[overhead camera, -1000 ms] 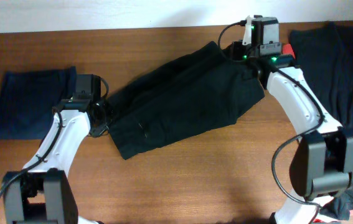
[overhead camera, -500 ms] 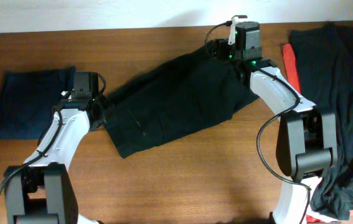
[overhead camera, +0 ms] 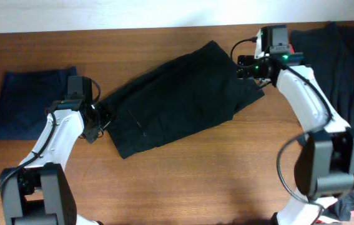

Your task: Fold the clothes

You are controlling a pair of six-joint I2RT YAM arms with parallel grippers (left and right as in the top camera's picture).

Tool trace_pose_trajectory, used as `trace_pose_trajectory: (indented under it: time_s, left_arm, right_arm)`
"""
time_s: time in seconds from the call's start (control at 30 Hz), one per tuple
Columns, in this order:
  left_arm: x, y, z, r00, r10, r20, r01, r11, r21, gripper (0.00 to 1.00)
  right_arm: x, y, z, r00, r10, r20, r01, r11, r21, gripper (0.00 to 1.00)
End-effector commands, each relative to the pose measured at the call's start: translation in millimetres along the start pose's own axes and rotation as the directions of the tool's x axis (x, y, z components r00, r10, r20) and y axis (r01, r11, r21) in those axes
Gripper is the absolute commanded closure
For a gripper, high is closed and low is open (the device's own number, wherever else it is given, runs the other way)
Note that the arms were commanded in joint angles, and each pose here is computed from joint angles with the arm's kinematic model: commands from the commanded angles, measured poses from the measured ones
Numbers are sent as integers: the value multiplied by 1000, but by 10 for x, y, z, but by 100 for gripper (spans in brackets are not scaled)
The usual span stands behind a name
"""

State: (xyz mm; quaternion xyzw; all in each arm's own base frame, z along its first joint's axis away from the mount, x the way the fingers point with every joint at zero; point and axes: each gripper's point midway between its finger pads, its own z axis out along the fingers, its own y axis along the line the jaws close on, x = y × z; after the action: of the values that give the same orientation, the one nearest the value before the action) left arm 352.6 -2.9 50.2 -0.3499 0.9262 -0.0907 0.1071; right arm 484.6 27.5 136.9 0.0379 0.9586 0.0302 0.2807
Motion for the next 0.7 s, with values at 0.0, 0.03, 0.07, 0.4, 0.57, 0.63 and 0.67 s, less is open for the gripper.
trace_pose_trajectory:
  time_s: [0.0, 0.03, 0.07, 0.4, 0.57, 0.63, 0.67]
  left_arm:
    - [57, 2, -16, 999, 30, -26, -29, 999, 20, 13]
    - [29, -22, -77, 999, 41, -7, -41, 999, 34, 13]
    - [-19, -69, -176, 997, 67, 28, -68, 996, 56, 13]
    - [344, -203, -86, 975, 217, -51, -206, 965, 159, 8]
    - [479, -97, 270, 970, 209, -127, -191, 971, 143, 11]
    - [463, -94, 414, 969, 208, -135, -189, 972, 139, 11]
    - [442, -105, 488, 969, 209, -132, -190, 972, 142, 17]
  right_arm:
    - [-98, 10, -361, 999, -3, 41, 3, 1000, 5, 14]
    - [-65, -18, -410, 1000, 1, 29, -1, 1000, 9, 14]
    - [-33, -35, -431, 1000, 2, 17, -3, 1000, 15, 14]
    - [241, -81, -444, 996, 5, -94, -1, 999, 34, 14]
    - [288, -87, -449, 994, 5, -113, -1, 999, 36, 15]
    - [298, -88, -450, 993, 5, -117, -1, 999, 37, 15]
    - [303, -87, -451, 993, 5, -119, -1, 999, 37, 15]
